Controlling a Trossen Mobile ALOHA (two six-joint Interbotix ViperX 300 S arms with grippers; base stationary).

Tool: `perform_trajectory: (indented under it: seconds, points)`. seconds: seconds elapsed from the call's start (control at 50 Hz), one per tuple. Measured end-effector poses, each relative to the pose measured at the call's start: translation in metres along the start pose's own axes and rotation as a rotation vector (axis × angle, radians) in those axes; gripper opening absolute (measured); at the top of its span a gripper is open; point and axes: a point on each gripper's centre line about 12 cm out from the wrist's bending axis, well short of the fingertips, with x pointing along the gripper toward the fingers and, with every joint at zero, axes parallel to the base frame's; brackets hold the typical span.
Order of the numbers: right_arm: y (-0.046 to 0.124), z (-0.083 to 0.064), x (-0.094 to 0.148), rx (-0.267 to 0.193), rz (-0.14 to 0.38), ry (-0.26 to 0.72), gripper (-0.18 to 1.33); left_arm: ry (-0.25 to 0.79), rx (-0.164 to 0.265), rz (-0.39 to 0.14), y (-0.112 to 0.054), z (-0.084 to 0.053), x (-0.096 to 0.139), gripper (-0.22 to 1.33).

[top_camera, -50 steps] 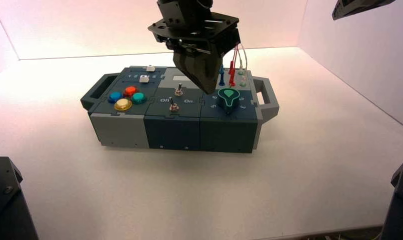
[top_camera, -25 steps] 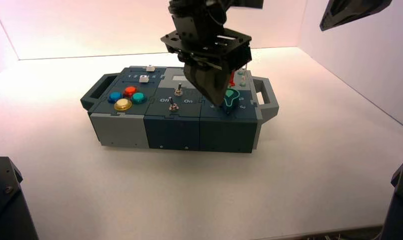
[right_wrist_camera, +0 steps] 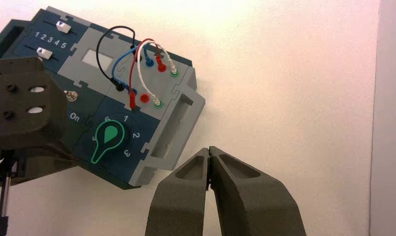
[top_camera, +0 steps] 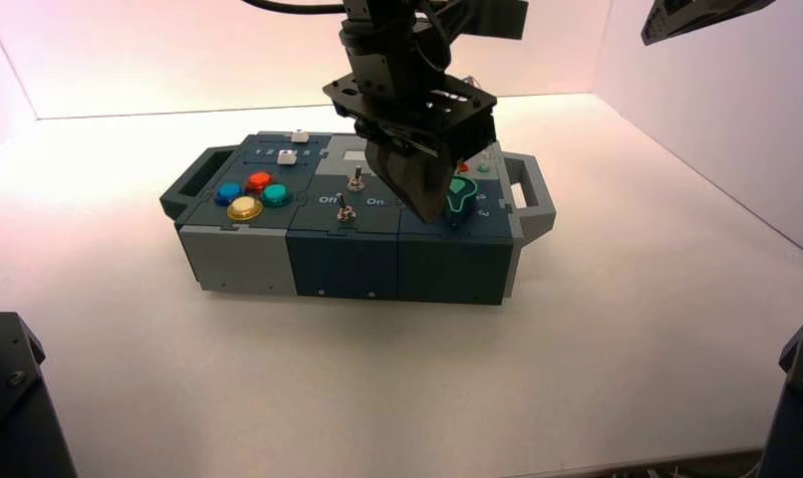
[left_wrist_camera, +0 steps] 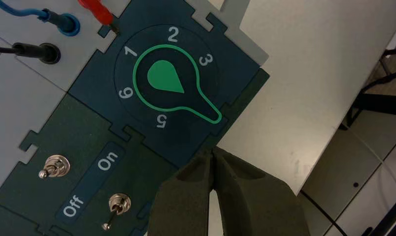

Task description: Turn the knob to position 3.

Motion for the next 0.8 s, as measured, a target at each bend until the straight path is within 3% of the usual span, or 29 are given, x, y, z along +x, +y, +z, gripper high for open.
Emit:
perform_trajectory:
  seconds: [0.8]
  points:
    - [0.000,0.002,-0.001,-0.003,0.000,-0.018,-0.14,0.014,0.072,0.040,0.005,0.027,0.018,-0.17]
